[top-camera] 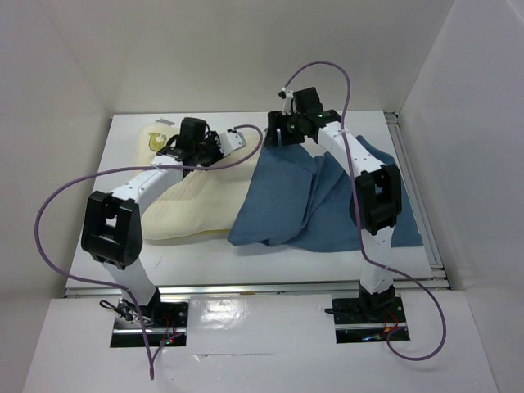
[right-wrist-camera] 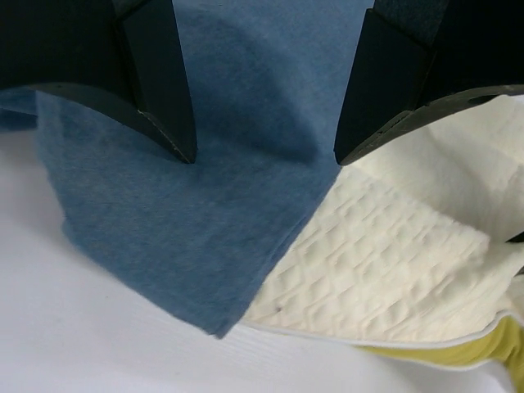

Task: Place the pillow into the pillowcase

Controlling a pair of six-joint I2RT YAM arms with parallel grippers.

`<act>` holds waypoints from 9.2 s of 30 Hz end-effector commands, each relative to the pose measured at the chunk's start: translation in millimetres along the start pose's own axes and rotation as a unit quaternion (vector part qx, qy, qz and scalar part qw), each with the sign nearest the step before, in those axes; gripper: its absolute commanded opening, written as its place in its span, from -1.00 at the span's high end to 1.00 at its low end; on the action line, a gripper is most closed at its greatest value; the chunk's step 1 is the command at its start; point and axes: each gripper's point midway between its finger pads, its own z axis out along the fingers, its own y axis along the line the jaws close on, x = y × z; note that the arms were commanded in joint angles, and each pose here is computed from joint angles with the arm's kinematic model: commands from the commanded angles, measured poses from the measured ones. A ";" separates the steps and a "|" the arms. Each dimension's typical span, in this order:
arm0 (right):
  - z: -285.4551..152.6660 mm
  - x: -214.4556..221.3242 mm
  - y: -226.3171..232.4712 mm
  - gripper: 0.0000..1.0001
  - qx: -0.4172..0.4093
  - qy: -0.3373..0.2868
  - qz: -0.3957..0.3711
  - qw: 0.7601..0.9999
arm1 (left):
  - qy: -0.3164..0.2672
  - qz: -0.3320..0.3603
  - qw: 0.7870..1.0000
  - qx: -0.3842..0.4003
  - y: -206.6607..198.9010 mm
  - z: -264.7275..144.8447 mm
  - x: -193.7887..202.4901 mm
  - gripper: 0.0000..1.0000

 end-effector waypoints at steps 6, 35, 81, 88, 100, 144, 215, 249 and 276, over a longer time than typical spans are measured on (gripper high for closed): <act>-23.6 -58.3 2.4 -0.52 0.054 -0.089 -0.020 0.994 | -0.083 0.075 0.990 -0.086 33.1 -41.4 -55.5 1.00; -15.6 -39.6 4.5 0.18 0.068 -0.071 -0.052 0.994 | -0.117 0.107 0.982 -0.103 26.2 -53.1 -82.3 1.00; -80.6 -97.5 64.0 0.19 0.084 -0.178 -0.142 0.970 | -0.124 0.112 0.982 -0.091 2.6 -54.2 -87.2 1.00; -72.4 -92.5 39.9 0.16 0.149 -0.175 -0.151 0.961 | -0.127 0.112 0.980 -0.102 6.9 -62.1 -90.9 1.00; -60.9 -76.2 16.3 0.06 0.182 -0.150 -0.159 0.959 | -0.124 0.112 0.981 -0.098 4.2 -60.4 -87.7 1.00; -18.8 -51.9 193.9 1.00 -0.102 -0.099 -0.131 0.981 | -0.217 0.106 0.962 -0.129 5.7 -83.4 -154.9 1.00; -191.1 27.0 179.1 1.00 -0.215 -0.012 -0.084 0.973 | -0.202 -0.179 0.958 -0.094 18.2 -209.8 -166.8 -0.86; -226.3 85.6 184.0 1.00 -0.242 0.029 -0.180 0.953 | -0.114 -0.206 0.919 0.315 -39.3 -176.8 -110.6 1.00; -230.5 34.4 158.2 -0.25 -0.124 -0.052 -0.223 0.966 | -0.083 -0.053 0.936 0.338 -152.2 -224.6 -129.2 1.00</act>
